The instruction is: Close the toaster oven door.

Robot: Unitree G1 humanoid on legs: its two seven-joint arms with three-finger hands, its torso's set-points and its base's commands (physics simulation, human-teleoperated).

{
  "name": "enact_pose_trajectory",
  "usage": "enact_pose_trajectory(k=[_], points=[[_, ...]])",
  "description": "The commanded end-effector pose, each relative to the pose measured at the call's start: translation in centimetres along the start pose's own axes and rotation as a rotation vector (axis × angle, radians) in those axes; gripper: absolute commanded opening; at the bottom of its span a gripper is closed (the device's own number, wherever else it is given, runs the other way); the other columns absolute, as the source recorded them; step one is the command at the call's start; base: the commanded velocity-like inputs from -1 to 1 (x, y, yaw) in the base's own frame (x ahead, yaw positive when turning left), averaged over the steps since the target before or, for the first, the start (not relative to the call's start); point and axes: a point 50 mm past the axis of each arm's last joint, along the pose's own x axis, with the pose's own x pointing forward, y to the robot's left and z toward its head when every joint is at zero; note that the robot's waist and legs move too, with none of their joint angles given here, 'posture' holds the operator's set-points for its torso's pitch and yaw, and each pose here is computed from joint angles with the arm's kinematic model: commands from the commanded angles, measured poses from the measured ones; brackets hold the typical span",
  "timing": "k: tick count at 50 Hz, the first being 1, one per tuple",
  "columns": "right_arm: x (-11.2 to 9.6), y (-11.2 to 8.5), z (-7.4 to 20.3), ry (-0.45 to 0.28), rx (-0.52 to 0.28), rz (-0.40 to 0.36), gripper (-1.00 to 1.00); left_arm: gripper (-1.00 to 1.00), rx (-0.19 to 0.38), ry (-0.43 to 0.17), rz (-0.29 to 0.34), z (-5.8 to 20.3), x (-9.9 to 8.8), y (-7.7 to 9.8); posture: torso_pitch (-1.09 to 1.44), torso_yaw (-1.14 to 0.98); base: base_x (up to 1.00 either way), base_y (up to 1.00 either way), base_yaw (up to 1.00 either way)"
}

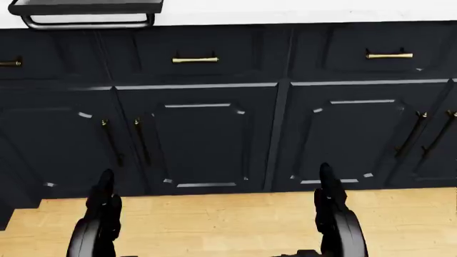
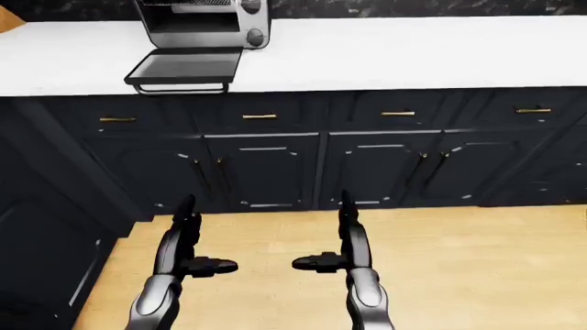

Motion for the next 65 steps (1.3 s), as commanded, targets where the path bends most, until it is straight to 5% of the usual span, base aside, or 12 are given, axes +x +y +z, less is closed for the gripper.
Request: enact_pose_trajectory(k=[1,12,27,32,38,42,43,47,65], points=[[0.4,0.1,3.8,-0.179,0.001,0.006,1.0,1.0,-0.017,-0.186,-0.012,3.4,0.2,0.0,0.0,0.0,0.0,0.0,0.0],[0.1,0.1,5.1,-0.219,-0.017,0.016,1.0,1.0,0.008,-0.211,0.018,4.5,-0.3,1.2,0.0,0.0,0.0,0.0,0.0],[-0.6,-0.4,11.4,-0.407,-0.14,0.034,1.0,1.0,0.034,-0.326,0.21,11.2,-0.7,10.3,0.0,0.0,0.0,0.0,0.0],[-0.4,-2.0,14.7,-0.467,-0.16,-0.041,1.0,1.0,0.047,-0.358,0.268,13.4,-1.7,12.7,0.0,0.0,0.0,0.0,0.0],[-0.8,-2.6,17.3,-0.46,-0.067,-0.042,1.0,1.0,0.056,-0.416,0.297,16.4,-2.9,13.5,0.0,0.0,0.0,0.0,0.0],[-1.8,-2.9,19.8,-0.559,-0.122,-0.059,1.0,1.0,0.045,-0.439,0.339,17.4,-3.5,14.7,0.0,0.0,0.0,0.0,0.0],[-2.1,-3.2,20.6,-0.609,-0.115,-0.074,1.0,1.0,0.079,-0.455,0.36,17.6,-3.7,15.0,0.0,0.0,0.0,0.0,0.0],[-2.6,-3.8,22.1,-0.623,-0.075,-0.08,1.0,1.0,0.095,-0.479,0.377,18.8,-4.3,15.8,0.0,0.0,0.0,0.0,0.0],[-3.4,-4.5,24.3,-0.654,-0.092,-0.076,1.0,1.0,0.092,-0.537,0.462,22.2,-6.7,18.7,0.0,0.0,0.0,0.0,0.0]])
